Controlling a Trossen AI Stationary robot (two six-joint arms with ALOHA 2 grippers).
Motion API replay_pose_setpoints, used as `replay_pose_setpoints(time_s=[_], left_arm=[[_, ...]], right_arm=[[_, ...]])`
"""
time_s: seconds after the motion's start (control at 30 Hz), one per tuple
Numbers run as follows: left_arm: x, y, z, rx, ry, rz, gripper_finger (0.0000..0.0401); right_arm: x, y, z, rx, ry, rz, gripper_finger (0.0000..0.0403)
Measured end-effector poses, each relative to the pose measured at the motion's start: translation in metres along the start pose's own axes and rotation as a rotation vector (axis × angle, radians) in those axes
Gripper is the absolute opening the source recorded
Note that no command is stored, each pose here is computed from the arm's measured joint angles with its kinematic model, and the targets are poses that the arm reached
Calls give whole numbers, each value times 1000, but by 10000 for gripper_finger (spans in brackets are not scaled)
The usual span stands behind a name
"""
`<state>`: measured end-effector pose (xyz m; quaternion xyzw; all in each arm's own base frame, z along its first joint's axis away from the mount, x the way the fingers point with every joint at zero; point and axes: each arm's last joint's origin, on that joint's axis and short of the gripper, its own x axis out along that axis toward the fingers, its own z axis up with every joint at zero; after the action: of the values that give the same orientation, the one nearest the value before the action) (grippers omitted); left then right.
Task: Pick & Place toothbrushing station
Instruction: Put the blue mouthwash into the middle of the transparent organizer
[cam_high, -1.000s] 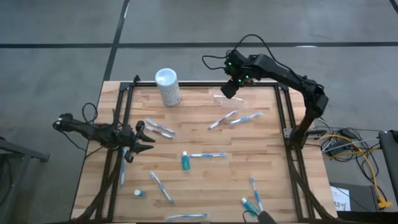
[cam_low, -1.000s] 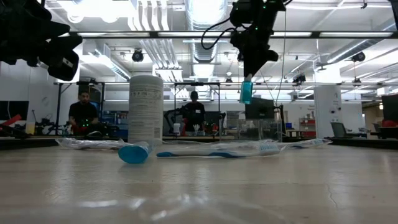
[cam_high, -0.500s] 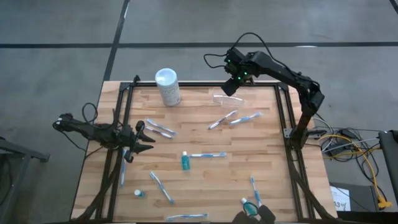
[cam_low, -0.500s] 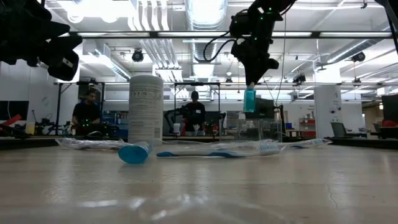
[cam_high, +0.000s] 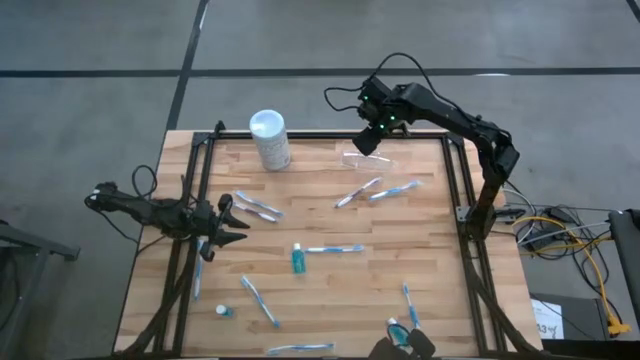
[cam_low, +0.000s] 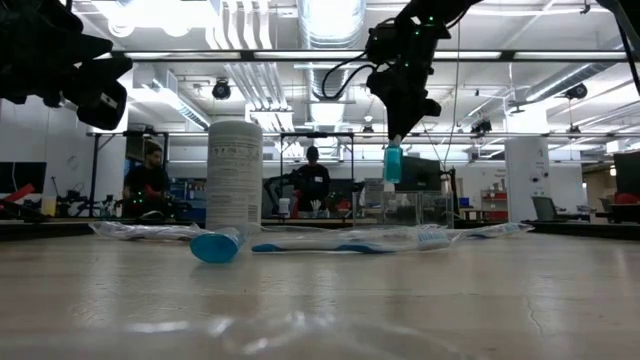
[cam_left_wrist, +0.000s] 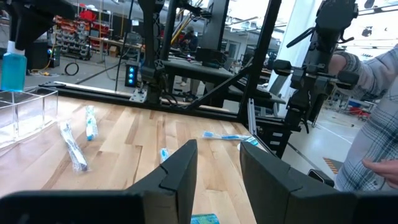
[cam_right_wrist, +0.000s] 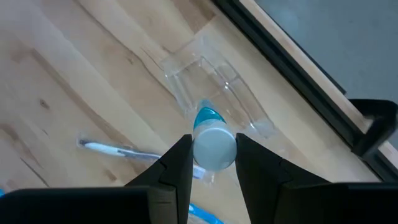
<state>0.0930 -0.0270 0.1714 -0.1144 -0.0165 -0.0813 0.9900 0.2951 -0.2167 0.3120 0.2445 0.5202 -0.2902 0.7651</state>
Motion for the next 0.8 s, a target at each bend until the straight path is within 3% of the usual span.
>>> replay_pose_setpoints(time_s=[0.27, 0.8], left_arm=[[0, 0, 0, 0, 0, 0, 126], [0, 0, 0, 0, 0, 0, 126]], right_arm=[[18, -3, 2, 3, 48, -53, 100], [40, -4, 6, -5, 97, -54, 100]])
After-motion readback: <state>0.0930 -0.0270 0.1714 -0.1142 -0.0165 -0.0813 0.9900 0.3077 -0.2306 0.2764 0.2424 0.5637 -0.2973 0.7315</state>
